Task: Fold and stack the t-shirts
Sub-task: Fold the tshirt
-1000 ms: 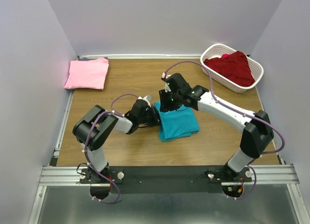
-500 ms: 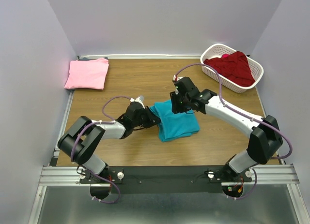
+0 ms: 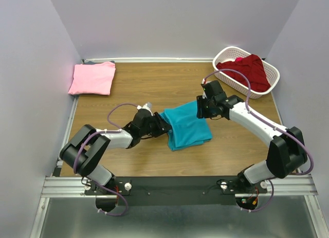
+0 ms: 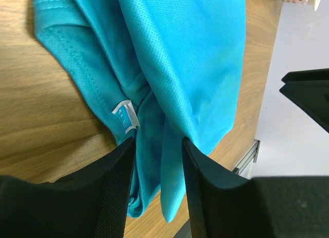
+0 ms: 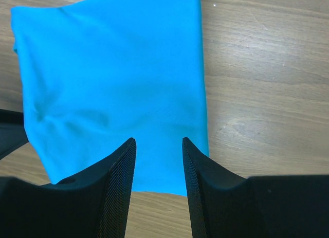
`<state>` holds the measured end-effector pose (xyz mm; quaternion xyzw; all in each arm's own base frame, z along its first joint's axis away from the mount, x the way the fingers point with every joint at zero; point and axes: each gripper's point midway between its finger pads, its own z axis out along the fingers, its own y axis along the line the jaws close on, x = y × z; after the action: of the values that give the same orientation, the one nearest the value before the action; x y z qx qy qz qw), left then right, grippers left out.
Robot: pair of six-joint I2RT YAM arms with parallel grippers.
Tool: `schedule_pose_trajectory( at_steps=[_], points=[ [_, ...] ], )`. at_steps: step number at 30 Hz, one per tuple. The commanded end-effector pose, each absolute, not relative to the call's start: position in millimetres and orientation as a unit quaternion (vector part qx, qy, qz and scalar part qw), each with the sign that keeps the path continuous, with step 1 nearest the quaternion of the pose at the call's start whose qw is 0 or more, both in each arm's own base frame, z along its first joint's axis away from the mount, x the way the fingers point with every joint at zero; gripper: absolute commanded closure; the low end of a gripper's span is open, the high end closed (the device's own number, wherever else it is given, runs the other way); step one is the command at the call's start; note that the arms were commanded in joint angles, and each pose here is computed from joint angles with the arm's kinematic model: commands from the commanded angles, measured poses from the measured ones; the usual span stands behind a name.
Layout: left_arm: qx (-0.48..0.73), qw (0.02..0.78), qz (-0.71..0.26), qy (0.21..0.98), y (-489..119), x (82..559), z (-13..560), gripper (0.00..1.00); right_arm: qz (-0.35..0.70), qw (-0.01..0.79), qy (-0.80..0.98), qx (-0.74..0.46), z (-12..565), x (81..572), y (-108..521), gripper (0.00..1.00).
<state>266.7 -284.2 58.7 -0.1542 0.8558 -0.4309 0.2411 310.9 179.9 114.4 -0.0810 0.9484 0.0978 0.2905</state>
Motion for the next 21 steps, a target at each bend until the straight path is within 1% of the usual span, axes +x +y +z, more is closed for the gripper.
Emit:
schedule_pose_trajectory(
  at_steps=[1, 10, 19, 21],
  points=[
    [-0.177, 0.26, -0.42, 0.851, -274, 267, 61, 0.5, 0.118, 0.302, 0.942, -0.087, 121, 312, 181, 0.51],
    [-0.221, 0.292, -0.421, 0.83, -257, 268, 75, 0.51, 0.123, 0.301, 0.942, -0.085, 120, 313, 179, 0.51],
    [-0.187, 0.279, -0.424, 0.841, -283, 289, 76, 0.56, 0.135, 0.291, 0.943, -0.089, 113, 311, 183, 0.51],
    [-0.187, 0.269, -0.417, 0.848, -286, 290, 65, 0.56, 0.135, 0.292, 0.943, -0.089, 113, 310, 182, 0.51]
  ],
)
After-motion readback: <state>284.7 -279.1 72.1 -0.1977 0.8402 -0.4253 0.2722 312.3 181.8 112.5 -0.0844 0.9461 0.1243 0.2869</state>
